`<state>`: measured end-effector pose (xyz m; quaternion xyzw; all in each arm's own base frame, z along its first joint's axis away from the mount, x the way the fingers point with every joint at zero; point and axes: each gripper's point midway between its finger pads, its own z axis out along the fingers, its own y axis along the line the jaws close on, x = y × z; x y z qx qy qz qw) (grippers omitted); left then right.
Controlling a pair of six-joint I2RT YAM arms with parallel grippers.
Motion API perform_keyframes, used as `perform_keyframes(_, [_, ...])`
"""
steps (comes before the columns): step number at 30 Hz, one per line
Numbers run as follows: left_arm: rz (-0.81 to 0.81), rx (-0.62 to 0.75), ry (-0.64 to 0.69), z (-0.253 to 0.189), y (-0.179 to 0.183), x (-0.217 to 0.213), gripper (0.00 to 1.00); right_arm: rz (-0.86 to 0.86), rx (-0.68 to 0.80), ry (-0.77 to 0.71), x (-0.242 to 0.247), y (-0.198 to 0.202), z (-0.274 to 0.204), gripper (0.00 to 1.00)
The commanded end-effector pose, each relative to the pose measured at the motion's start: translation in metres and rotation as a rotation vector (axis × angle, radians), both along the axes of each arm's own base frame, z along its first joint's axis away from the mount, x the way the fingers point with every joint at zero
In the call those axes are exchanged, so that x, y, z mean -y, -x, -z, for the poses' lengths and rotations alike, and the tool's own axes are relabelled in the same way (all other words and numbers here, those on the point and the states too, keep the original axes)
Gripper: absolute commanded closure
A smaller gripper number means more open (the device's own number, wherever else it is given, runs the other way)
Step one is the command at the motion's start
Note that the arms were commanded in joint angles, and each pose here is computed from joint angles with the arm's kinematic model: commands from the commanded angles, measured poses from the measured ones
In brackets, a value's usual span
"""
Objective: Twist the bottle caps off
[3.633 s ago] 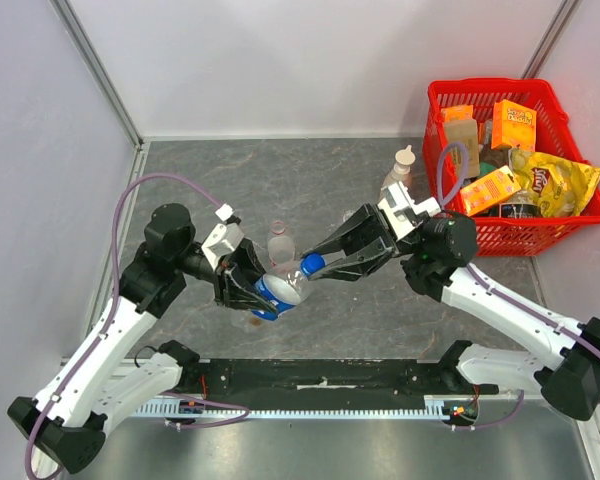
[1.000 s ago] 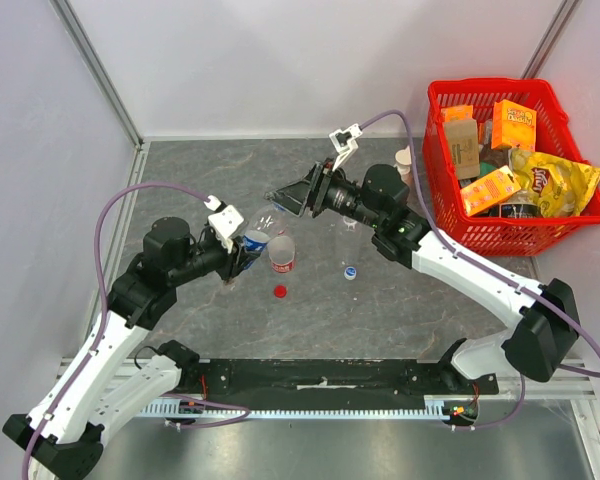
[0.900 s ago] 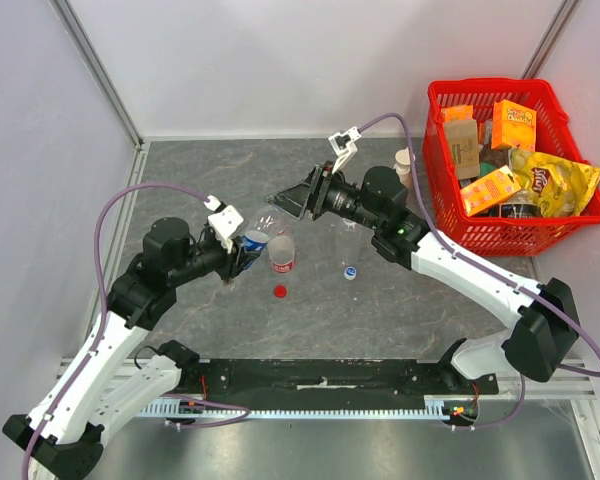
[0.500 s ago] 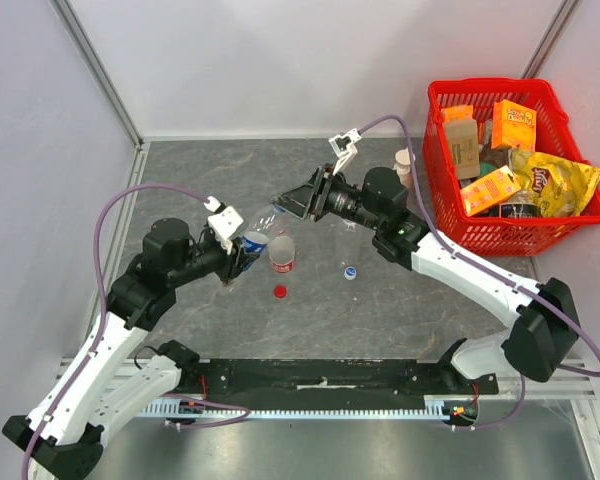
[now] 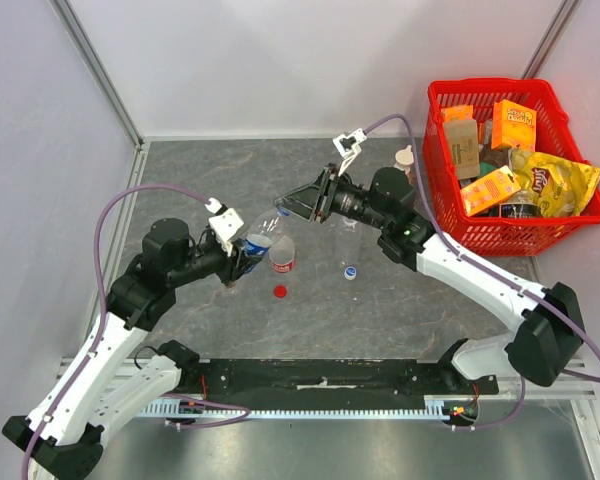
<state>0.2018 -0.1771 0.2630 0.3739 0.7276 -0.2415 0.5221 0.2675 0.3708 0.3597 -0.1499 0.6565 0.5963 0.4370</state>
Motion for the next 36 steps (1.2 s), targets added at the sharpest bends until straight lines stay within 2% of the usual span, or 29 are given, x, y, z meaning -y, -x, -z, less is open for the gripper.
perform_keyframes(1, [0.126, 0.041, 0.06, -0.026, 0.016, 0.015, 0.82, -0.026, 0.179, -0.051, 0.015, 0.02, -0.038, 1.0])
perform_keyframes(10, [0.334, -0.019, 0.142, -0.038, 0.047, 0.037, 0.82, -0.096, 0.339, -0.058, 0.027, 0.047, -0.055, 1.0])
perform_keyframes(15, [0.55, -0.041, 0.193, -0.046, 0.079, 0.05, 0.82, -0.103, 0.422, -0.074, 0.037, 0.06, -0.068, 1.0])
perform_keyframes(19, [0.7, -0.027, 0.244, -0.054, 0.101, 0.054, 0.82, -0.07, 0.434, -0.061, 0.044, 0.059, -0.071, 1.0])
perform_keyframes(23, [0.78, 0.002, 0.295, -0.063, 0.114, 0.056, 0.8, -0.025, 0.422, -0.013, 0.047, 0.052, -0.062, 1.0])
perform_keyframes(30, [0.803, 0.104, 0.392, -0.081, 0.119, 0.058, 0.8, 0.04, 0.379, 0.111, 0.056, 0.041, -0.021, 1.0])
perform_keyframes(36, [0.639, 0.201, 0.453, -0.088, 0.098, 0.056, 0.79, 0.046, 0.316, 0.258, 0.065, 0.04, 0.037, 1.0])
